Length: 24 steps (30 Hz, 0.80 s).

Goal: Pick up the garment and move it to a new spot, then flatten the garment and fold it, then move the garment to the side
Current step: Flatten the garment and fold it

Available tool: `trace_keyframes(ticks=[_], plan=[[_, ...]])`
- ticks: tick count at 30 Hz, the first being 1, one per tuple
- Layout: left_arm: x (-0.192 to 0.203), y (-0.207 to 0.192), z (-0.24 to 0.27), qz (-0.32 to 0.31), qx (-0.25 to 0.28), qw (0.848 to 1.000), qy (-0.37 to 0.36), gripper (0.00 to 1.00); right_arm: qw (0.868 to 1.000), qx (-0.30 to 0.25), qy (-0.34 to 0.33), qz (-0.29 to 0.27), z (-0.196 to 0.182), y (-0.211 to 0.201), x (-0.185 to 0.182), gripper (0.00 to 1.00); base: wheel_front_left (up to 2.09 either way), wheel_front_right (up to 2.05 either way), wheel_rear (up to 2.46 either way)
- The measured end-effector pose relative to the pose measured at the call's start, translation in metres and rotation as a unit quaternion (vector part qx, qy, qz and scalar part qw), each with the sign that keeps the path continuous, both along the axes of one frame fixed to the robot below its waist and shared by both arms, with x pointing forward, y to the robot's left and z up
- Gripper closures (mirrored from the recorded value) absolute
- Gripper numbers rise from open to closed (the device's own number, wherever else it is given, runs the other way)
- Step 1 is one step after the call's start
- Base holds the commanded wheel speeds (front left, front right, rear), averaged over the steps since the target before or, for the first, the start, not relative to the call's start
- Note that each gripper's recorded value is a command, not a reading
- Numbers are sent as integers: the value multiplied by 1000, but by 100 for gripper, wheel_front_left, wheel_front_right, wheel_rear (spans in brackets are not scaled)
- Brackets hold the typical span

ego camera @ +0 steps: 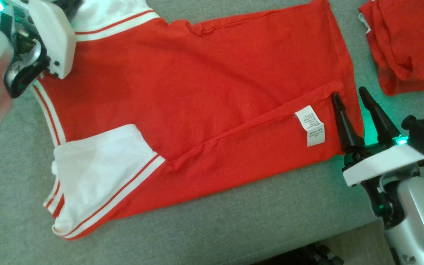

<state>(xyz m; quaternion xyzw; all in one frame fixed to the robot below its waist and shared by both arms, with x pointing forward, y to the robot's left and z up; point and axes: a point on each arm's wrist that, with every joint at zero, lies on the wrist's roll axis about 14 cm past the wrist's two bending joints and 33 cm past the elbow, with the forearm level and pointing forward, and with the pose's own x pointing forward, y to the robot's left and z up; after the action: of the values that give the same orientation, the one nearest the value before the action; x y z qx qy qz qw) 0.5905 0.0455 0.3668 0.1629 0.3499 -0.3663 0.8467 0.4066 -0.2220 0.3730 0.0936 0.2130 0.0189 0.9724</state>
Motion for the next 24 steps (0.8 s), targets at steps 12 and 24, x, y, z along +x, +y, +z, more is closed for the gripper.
trace_keyframes(ticks=[12, 24], plan=[[21, 2, 61, 10, -53, 994, -99, 100, 997, -46, -4, 58, 35, -2, 61, 0, 0, 0, 0], [22, -1, 57, -1, -57, 993, -102, 100, 984, -107, 113, 86, 4, -13, 123, 0, 0, 0, 0]])
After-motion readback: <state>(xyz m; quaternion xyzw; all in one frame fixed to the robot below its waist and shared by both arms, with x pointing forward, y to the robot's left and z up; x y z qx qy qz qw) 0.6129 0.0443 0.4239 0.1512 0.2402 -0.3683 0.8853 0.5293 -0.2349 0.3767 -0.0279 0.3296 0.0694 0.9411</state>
